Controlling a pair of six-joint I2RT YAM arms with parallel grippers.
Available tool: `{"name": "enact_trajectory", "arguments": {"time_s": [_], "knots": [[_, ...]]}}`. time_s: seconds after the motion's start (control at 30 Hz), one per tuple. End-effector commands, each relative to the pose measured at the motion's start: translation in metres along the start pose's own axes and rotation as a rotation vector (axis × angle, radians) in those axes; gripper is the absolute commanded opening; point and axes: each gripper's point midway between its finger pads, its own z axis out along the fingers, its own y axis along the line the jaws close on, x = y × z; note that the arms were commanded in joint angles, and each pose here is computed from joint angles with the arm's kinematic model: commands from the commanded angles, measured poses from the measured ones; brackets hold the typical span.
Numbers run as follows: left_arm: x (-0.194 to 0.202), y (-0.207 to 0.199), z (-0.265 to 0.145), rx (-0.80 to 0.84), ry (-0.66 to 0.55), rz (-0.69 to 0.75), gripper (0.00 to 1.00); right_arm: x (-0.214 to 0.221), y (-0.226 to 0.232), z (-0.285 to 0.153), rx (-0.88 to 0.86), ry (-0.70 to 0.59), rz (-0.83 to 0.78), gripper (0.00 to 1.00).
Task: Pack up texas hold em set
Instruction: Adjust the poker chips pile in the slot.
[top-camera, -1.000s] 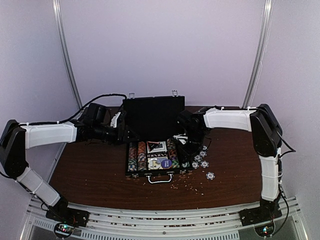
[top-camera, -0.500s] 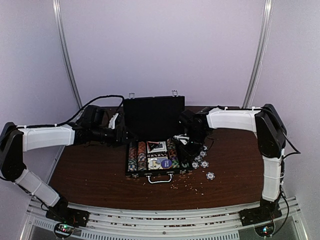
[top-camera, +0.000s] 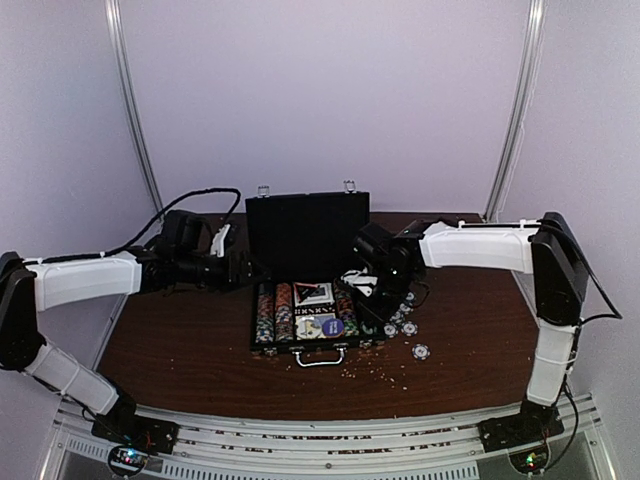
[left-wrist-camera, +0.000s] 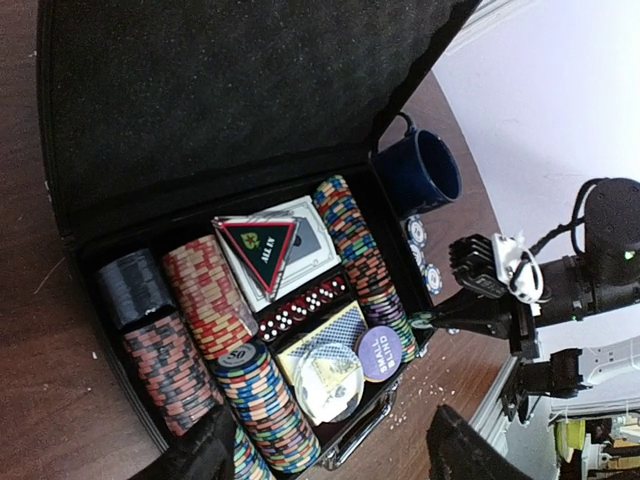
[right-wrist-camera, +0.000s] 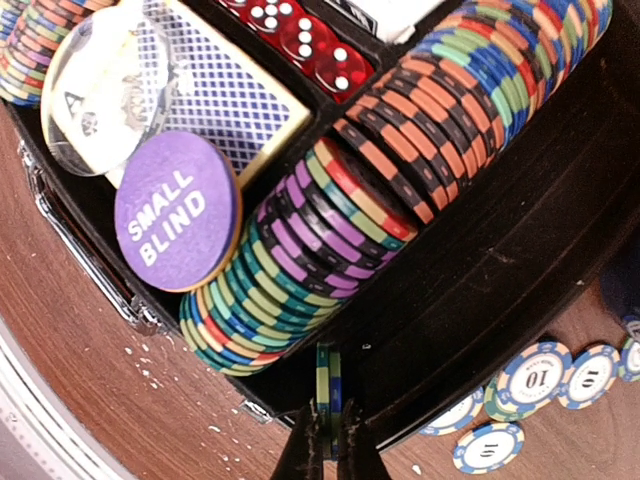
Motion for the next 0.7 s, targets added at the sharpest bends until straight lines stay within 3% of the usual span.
{"name": "enact_trajectory", "arguments": {"time_s": [0.0, 0.33, 0.67], "knots": [[-0.001, 0.009, -0.008, -0.072, -0.032, 0.004, 0.68, -0.009, 0.008, -0.021, 0.045, -0.086, -0.087, 0.01], [0.005, 0.044, -0.020, -0.209, -0.048, -0.101, 0.69, 0.011, 0.011, -0.016, 0.167, -0.004, -0.279, 0.00], [0.017, 0.065, -0.007, -0.195, -0.002, -0.173, 0.75, 0.004, 0.004, -0.019, 0.242, -0.019, -0.274, 0.00]]}}
